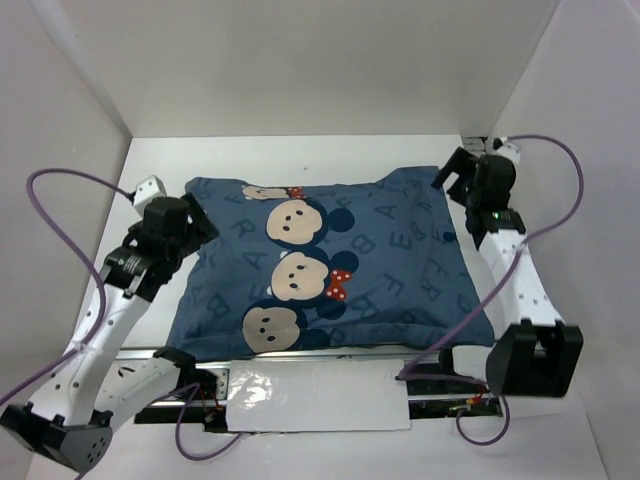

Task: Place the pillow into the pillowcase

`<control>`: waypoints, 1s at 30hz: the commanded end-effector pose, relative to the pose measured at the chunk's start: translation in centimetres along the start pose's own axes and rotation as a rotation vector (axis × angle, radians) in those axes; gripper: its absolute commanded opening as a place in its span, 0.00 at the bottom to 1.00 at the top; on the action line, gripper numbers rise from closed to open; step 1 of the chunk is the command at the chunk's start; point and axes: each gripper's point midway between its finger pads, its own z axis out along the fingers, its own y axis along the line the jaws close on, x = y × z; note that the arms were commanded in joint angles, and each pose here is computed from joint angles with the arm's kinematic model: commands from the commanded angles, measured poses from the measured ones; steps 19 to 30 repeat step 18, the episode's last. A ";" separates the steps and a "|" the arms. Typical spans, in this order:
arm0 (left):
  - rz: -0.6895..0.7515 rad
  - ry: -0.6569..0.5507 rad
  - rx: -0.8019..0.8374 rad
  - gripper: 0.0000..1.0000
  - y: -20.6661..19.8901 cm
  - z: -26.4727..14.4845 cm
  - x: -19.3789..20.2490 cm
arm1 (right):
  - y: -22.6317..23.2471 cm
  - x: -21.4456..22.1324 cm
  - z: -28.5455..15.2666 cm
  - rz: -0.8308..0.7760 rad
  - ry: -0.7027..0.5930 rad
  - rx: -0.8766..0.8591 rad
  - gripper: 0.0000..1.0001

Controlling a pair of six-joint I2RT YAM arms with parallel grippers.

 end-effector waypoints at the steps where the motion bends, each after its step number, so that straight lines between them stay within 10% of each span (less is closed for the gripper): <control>1: -0.023 0.011 -0.036 1.00 1.6 0.1 1.6 | -0.6 1.6 -2.5 -0.034 -0.021 -0.048 1.00; 30: -0.052 0.000 -0.014 1.00 1.9 -0.6 1.9 | 1.7 0.5 -6.6 -0.027 -0.055 -0.173 1.00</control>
